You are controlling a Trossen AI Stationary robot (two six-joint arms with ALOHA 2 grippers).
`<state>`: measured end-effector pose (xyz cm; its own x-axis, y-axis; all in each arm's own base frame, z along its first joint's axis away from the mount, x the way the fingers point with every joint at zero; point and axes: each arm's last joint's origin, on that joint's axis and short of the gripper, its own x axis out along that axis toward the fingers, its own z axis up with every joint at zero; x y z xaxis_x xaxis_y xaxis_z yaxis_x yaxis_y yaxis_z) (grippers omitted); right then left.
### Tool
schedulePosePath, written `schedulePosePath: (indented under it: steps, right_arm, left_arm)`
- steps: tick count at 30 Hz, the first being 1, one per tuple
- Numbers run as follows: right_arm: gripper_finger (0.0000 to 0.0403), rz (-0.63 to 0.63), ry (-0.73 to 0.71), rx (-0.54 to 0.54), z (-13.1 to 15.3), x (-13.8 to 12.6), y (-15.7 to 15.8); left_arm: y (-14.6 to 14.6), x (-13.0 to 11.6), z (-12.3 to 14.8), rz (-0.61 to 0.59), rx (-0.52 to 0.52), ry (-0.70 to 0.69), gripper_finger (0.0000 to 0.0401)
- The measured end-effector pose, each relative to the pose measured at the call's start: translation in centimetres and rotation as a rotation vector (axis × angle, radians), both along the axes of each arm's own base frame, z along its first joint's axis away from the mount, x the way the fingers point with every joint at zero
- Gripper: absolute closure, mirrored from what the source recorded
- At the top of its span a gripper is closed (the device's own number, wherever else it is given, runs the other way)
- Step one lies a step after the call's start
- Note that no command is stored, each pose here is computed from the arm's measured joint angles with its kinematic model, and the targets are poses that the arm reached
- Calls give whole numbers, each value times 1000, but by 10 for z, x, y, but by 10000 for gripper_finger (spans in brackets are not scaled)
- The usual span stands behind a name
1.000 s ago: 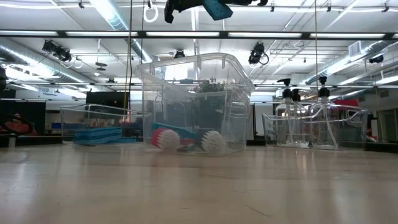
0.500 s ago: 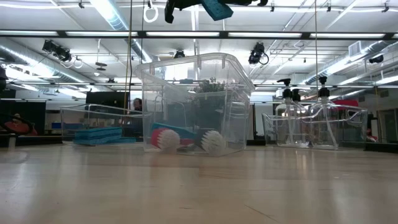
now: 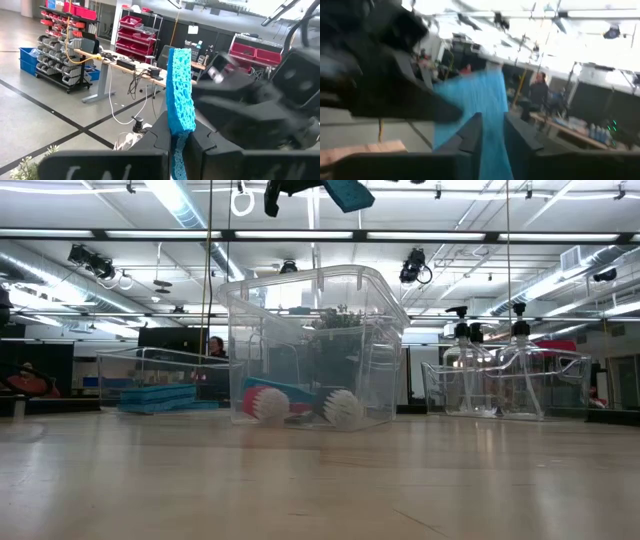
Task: Pick & Place Kitchen Sink Supplies
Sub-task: Put the blue sponge in the left transparent bin
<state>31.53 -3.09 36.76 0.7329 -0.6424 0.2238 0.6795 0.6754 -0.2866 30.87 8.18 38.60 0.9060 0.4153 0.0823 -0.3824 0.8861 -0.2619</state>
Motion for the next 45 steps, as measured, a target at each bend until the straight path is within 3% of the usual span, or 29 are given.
schedulePosePath:
  steps: [8,14,20,30,45]
  right_arm:
    - [228,-10,-64,-56,11,-4,9]
    - [187,-45,-56,-85,20,-14,20]
    - [182,-69,-131,22,29,-26,32]
    - [186,56,-105,150,29,-40,51]
    - [187,256,-8,347,8,-38,68]
  left_arm:
    - [1,-2,0,30,27,28,378]
    - [1,-19,10,87,48,47,378]
    - [1,-49,21,117,33,116,378]
    - [-2,-96,22,193,0,299,378]
    - [16,-133,-1,321,-117,607,378]
